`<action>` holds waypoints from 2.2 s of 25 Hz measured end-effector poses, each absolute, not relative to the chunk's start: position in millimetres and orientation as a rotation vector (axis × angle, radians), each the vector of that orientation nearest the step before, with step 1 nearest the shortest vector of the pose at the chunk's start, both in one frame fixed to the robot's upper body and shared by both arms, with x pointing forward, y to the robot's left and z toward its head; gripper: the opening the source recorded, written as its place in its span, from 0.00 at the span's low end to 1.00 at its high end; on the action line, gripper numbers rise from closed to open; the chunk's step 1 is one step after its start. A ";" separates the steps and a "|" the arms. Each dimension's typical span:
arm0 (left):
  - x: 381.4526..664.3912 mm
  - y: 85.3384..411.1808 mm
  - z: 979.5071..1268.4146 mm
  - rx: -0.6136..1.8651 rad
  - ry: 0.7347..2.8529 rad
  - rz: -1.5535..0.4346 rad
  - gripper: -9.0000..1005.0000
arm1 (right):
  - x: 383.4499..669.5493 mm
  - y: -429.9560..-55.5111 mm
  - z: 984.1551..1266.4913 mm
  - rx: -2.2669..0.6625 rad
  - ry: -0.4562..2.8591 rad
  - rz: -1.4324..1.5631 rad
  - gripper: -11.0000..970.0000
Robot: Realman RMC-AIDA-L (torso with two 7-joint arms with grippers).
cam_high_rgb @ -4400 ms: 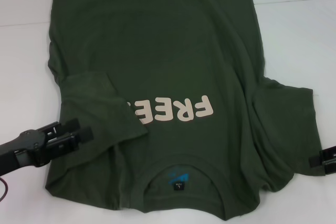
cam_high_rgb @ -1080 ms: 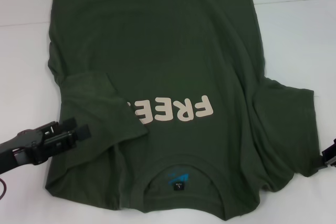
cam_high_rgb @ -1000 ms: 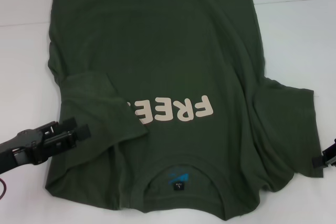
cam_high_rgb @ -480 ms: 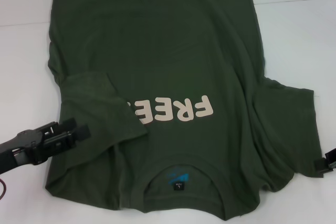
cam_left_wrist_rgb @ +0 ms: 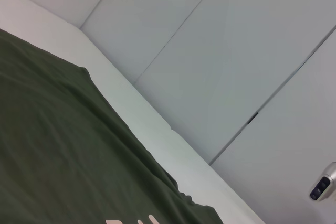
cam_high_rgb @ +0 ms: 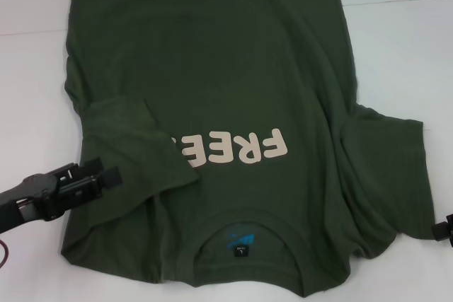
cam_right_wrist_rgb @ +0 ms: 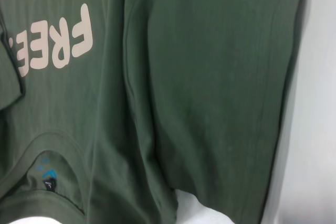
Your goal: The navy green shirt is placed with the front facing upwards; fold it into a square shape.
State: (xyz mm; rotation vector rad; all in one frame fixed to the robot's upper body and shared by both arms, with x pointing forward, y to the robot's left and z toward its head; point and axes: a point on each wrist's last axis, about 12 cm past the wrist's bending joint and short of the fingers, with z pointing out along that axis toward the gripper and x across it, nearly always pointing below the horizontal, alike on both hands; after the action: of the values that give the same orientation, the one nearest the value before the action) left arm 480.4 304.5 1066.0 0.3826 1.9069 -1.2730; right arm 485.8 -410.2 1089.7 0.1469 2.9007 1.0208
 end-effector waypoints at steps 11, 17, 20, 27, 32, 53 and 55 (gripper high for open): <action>479.9 304.8 1065.7 0.381 1.908 -1.273 0.77 | 490.7 -406.4 1087.6 0.165 2.888 1.016 0.52; 479.8 304.9 1065.6 0.380 1.908 -1.273 0.77 | 492.6 -403.7 1087.4 0.158 2.884 1.023 0.51; 479.8 304.9 1065.7 0.381 1.908 -1.273 0.77 | 492.9 -403.3 1087.3 0.156 2.885 1.023 0.51; 480.0 305.5 1065.8 0.380 1.909 -1.270 0.77 | 492.6 -402.9 1086.5 0.154 2.891 1.018 0.51; 480.4 305.5 1065.3 0.377 1.911 -1.266 0.77 | 492.9 -401.4 1085.3 0.150 2.894 1.017 0.51; 480.1 305.6 1064.8 0.374 1.913 -1.263 0.77 | 494.7 -399.0 1082.9 0.150 2.895 1.014 0.51; 480.1 305.6 1064.8 0.374 1.913 -1.263 0.77 | 495.4 -398.4 1082.8 0.148 2.895 1.015 0.51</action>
State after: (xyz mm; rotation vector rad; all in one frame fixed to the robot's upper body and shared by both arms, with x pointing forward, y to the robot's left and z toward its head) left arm 480.1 305.6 1064.8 0.3736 1.9133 -1.2632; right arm 495.4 -398.4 1082.8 0.1485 2.8950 1.0155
